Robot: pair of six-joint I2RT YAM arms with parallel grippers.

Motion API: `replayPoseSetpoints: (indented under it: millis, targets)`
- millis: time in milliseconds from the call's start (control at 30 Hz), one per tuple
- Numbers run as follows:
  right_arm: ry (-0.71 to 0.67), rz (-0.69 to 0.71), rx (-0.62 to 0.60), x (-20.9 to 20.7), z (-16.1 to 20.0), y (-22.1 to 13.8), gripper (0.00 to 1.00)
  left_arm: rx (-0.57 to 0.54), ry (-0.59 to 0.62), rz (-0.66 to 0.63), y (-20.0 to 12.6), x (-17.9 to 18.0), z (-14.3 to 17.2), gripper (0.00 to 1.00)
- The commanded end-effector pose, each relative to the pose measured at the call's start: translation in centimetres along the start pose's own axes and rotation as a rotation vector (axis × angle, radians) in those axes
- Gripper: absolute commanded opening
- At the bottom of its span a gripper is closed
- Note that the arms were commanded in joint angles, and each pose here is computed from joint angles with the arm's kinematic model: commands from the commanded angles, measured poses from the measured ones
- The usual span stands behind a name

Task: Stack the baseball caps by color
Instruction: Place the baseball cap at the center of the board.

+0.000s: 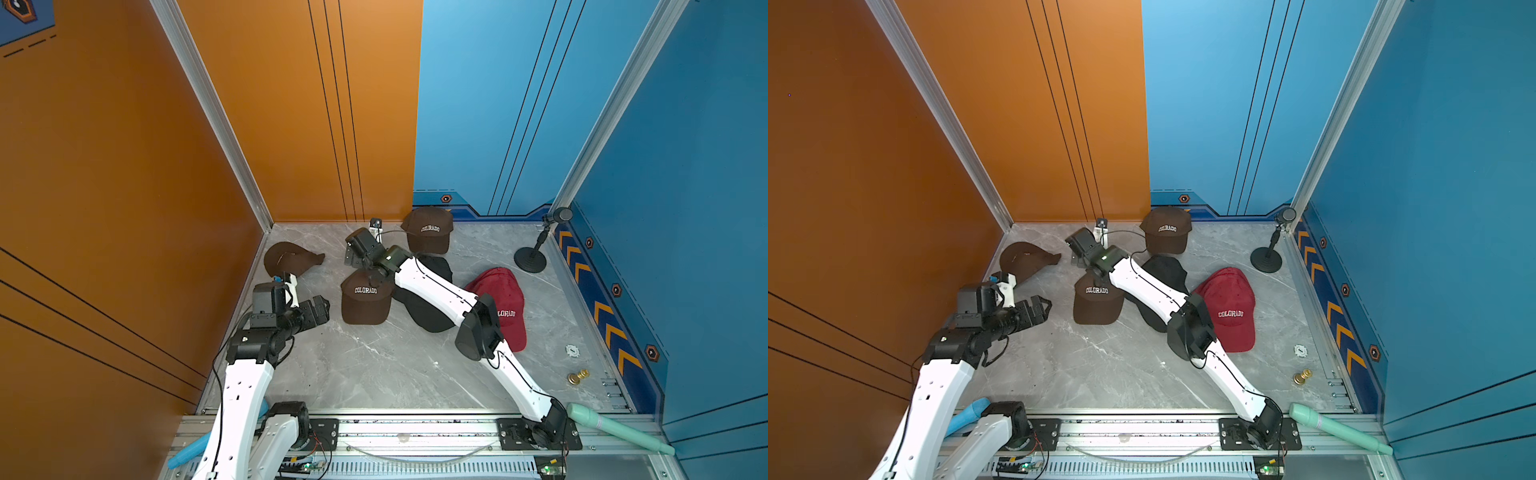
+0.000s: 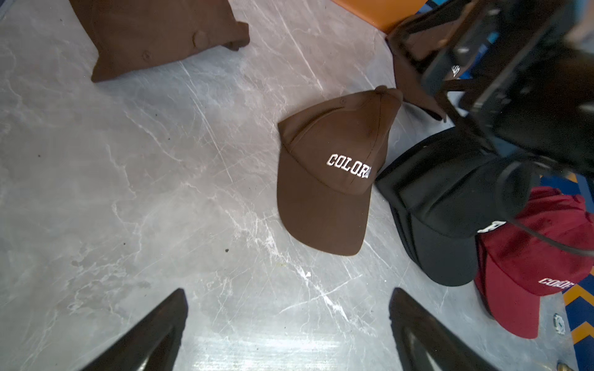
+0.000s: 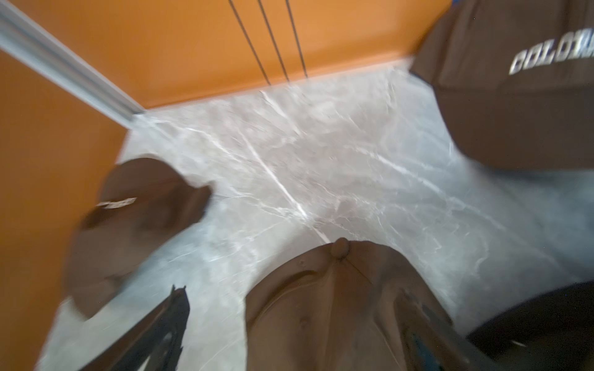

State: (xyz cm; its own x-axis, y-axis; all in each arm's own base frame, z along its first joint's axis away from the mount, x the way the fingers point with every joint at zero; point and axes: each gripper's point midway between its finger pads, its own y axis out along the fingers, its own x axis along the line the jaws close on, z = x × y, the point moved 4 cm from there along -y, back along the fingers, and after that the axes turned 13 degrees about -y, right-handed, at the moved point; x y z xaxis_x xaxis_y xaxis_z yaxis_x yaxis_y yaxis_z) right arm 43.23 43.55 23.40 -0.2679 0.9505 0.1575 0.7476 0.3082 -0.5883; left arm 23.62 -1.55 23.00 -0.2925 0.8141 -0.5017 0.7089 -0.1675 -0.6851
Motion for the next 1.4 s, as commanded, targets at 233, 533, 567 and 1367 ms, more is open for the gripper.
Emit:
replayPoseSetpoints:
  millis: [233, 533, 567, 1367]
  targets:
    - [-0.134, -0.364, -0.027, -5.7, -3.4, -10.0, 1.0, -0.07, -0.095, -0.261, 3.5, 1.5, -3.7, 0.98]
    - [-0.076, -0.302, -0.042, -14.0, -1.5, -11.2, 1.0, -0.342, -0.332, -0.251, 6.3, 0.9, -6.3, 0.98]
    - [-0.072, -0.302, -0.042, -14.3, -1.6, -11.1, 1.0, -0.335, -0.354, -0.244, 7.0, 0.7, -6.5, 0.98]
    - [-0.077, -0.367, 0.001, -15.0, -1.2, -8.6, 1.0, -0.652, -0.884, -0.269, 18.7, 2.8, -7.9, 0.98]
